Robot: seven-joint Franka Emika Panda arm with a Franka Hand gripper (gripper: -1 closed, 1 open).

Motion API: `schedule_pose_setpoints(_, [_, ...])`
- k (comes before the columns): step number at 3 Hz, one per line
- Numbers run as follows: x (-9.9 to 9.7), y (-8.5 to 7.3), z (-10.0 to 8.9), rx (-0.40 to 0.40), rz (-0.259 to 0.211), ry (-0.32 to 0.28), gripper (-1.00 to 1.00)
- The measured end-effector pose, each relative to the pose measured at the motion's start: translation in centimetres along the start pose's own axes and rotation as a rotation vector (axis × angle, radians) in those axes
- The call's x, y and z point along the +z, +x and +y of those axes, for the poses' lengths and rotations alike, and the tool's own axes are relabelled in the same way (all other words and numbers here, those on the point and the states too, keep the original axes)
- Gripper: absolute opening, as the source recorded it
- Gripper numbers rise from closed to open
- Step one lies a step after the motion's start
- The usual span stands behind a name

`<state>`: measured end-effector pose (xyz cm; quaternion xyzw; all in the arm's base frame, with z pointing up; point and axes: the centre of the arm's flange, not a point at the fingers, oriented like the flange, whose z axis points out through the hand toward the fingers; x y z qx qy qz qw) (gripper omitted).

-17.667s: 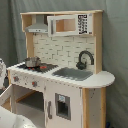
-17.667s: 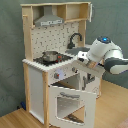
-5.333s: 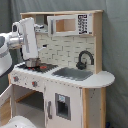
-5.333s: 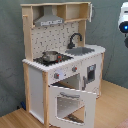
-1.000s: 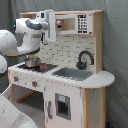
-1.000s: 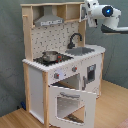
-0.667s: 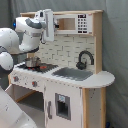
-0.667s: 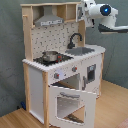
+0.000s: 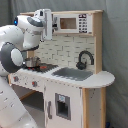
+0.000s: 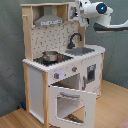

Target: Play with the kitchen

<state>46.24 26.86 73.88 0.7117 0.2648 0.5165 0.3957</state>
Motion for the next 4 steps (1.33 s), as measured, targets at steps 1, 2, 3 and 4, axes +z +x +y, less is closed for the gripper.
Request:
schedule_pose_setpoints(1, [0.8, 1.0, -0.6, -0.011, 0.012, 0.017, -1.0])
schedule_pose_setpoints(2, [-0.5, 2.2, 0.7, -0.019, 0.008, -0.069, -1.0])
schedule_pose_setpoints(3, [-1.3, 1.8, 1.7, 0.003, -0.05, -0.135, -1.0])
schedule_pose_setpoints(4, [-1.2, 1.8, 1.7, 0.004, -0.051, -0.135, 1.0])
